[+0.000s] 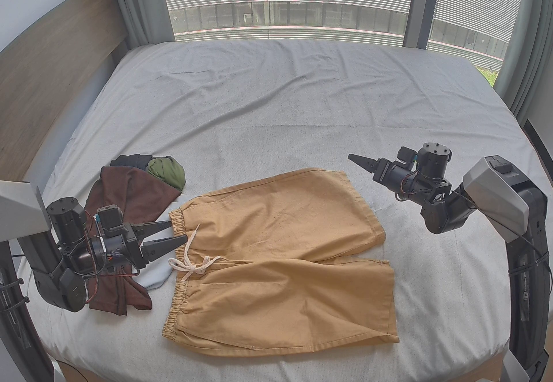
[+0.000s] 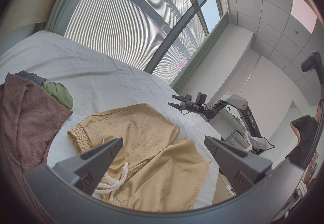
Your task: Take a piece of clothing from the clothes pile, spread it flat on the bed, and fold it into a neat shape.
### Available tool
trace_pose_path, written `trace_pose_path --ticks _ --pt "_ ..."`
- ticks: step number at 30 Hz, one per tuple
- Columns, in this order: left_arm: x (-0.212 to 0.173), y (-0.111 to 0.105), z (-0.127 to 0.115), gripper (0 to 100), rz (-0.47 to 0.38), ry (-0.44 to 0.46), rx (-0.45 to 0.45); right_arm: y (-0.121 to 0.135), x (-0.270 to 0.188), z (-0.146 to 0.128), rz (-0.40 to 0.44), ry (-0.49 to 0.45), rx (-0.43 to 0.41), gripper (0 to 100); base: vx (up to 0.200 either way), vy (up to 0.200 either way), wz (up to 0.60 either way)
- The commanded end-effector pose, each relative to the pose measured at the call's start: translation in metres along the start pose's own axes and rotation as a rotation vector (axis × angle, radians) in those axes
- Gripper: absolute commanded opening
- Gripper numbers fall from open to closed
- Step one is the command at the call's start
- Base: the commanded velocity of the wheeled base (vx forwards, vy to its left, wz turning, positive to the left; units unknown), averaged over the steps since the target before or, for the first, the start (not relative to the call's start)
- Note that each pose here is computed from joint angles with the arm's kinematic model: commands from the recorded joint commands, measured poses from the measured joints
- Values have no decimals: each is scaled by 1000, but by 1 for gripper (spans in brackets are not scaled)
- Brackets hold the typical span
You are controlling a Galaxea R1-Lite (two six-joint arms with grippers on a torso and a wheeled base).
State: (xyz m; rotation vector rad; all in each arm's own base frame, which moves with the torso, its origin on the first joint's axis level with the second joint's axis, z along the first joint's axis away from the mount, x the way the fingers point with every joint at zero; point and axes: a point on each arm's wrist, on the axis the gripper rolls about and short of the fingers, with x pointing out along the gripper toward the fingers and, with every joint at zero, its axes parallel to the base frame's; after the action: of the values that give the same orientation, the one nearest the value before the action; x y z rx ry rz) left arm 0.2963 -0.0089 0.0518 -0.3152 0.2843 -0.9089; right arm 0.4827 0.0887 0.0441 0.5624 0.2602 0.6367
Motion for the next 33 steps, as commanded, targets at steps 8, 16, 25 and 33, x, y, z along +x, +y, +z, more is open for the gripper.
trace_pose_path --ticks 8,16,25,33 --pt "-6 -5 -6 100 10 17 -27 20 -65 3 -48 -7 -6 100 0 0 0" --pt "-13 -8 -15 100 24 40 -38 12 -111 -35 -129 73 -77 100 0 0 0" --pt "-16 -4 -17 100 40 40 -34 10 -145 -71 -202 189 -9 100 0 0 0" --pt "-16 -5 -18 100 38 44 -39 -1 -158 -105 -258 298 71 100 0 0 0"
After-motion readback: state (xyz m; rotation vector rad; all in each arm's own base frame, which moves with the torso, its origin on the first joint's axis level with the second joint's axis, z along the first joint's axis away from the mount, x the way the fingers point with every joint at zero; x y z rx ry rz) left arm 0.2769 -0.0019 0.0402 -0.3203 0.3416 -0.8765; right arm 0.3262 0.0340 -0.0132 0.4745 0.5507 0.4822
